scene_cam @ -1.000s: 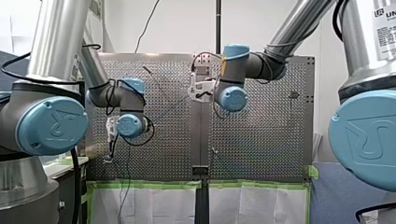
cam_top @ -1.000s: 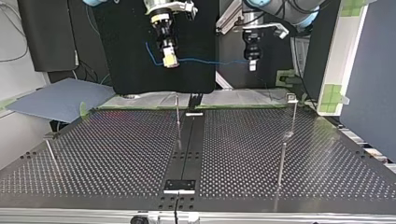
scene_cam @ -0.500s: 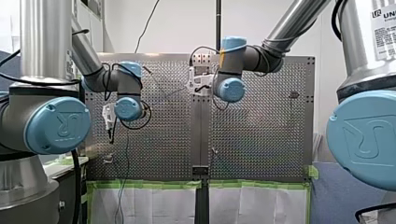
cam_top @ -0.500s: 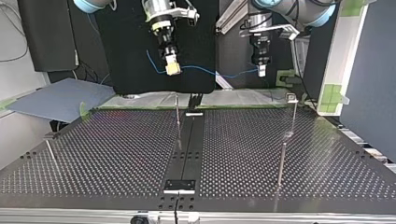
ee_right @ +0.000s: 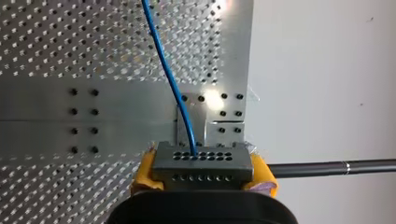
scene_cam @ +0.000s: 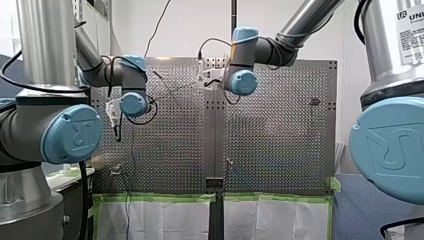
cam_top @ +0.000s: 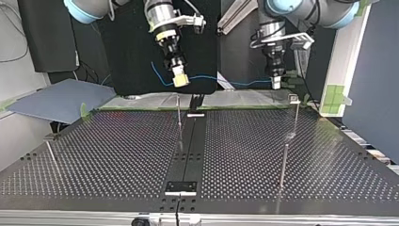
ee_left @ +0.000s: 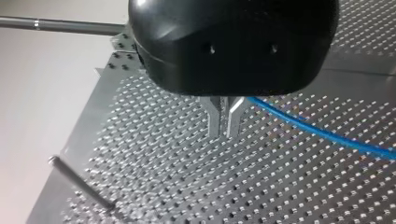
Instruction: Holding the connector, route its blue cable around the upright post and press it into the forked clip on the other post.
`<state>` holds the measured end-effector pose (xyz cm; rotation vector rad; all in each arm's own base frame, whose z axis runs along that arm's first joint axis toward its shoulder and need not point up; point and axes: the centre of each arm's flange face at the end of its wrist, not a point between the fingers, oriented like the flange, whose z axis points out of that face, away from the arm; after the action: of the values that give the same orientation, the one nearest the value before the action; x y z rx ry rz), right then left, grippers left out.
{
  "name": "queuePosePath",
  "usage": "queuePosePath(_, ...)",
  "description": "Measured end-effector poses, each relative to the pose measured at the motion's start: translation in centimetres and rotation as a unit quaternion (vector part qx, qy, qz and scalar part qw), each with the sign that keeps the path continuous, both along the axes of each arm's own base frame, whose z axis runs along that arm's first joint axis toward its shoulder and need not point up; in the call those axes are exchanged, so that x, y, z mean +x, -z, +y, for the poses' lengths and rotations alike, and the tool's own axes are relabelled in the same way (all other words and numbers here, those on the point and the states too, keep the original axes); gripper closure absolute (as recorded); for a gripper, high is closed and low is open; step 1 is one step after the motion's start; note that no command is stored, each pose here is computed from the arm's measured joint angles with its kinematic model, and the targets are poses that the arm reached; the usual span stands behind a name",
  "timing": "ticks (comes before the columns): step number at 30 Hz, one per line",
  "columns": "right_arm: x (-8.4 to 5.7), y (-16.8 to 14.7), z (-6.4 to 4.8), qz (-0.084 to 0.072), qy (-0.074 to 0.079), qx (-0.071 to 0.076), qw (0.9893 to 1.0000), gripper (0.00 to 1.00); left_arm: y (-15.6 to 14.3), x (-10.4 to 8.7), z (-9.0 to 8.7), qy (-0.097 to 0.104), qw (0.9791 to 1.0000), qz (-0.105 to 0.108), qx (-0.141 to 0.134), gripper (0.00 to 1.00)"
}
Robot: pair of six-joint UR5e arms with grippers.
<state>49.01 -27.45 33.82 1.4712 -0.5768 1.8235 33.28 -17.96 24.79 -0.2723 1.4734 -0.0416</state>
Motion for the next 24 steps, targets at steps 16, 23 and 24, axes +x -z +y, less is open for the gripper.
queuePosePath(16,2.2,-5.4,-1.3,-0.018,-0.026,-0.021,0.9993,1.0,-6.0,4.1,4.4,-0.061,0.996,-0.048,-0.044,0.9)
queuePosePath(23,2.8,-7.0,-1.6,-0.026,-0.035,-0.026,0.9987,1.0,-8.5,5.5,4.9,-0.067,0.9947,-0.052,-0.058,0.9)
queuePosePath(24,2.8,-7.3,-1.7,-0.026,-0.036,-0.026,0.9987,1.0,-8.8,5.7,5.0,-0.068,0.9946,-0.052,-0.059,0.9)
